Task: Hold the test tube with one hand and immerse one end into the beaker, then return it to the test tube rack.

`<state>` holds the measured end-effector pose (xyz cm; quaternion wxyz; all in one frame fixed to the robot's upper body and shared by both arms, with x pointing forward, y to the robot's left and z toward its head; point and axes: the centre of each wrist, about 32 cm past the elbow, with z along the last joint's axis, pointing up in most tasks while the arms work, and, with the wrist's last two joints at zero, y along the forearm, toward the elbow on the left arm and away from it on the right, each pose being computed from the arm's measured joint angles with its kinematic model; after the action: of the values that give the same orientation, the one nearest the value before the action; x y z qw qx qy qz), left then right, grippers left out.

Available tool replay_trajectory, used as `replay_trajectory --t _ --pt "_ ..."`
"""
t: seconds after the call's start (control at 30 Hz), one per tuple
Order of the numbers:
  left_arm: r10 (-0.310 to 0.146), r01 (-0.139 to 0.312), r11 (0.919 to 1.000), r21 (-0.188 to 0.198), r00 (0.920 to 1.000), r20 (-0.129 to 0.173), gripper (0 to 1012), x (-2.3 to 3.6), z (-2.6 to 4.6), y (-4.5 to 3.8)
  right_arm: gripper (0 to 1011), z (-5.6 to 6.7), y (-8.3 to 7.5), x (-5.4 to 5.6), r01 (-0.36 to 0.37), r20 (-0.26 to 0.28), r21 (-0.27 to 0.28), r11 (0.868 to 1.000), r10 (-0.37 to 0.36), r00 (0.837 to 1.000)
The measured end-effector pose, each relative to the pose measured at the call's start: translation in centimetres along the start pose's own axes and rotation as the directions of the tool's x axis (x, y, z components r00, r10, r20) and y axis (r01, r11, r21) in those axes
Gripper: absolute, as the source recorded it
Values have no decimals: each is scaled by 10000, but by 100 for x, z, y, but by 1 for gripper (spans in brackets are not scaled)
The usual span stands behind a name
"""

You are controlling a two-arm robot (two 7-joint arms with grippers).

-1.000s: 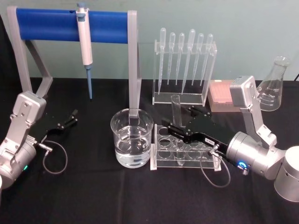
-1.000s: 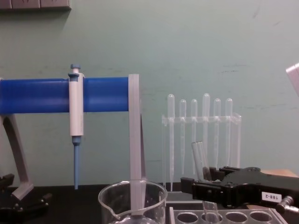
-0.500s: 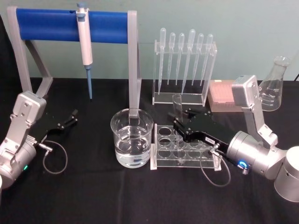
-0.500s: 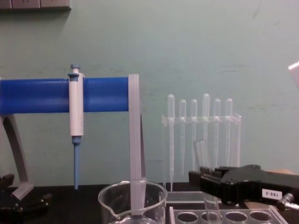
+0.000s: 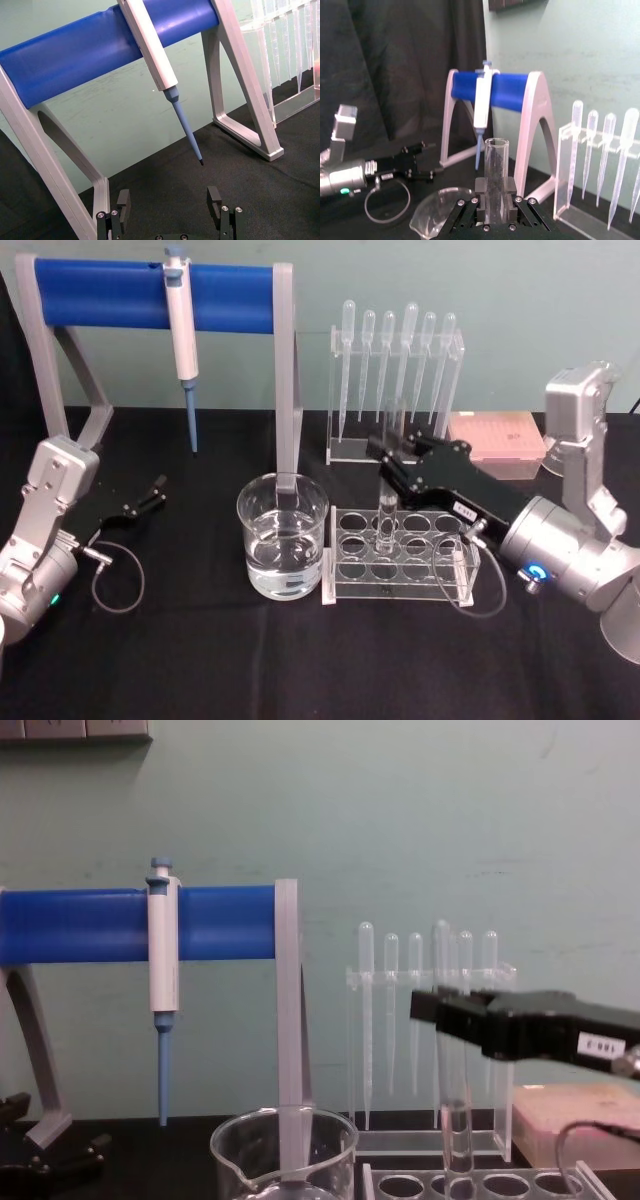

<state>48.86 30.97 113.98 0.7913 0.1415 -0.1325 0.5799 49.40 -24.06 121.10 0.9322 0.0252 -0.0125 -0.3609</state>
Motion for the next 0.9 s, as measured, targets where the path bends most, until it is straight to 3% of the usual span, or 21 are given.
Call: replay_trajectory --t 0.37,0.9 --pt "0 0 10000 0 10000 0 1000 0 0 0 227 242 3 -30 -69 387 436 9990 52 9992" --pt "0 0 10000 0 10000 0 1000 0 0 0 227 273 8 -28 -47 499 410 9991 27 9988"
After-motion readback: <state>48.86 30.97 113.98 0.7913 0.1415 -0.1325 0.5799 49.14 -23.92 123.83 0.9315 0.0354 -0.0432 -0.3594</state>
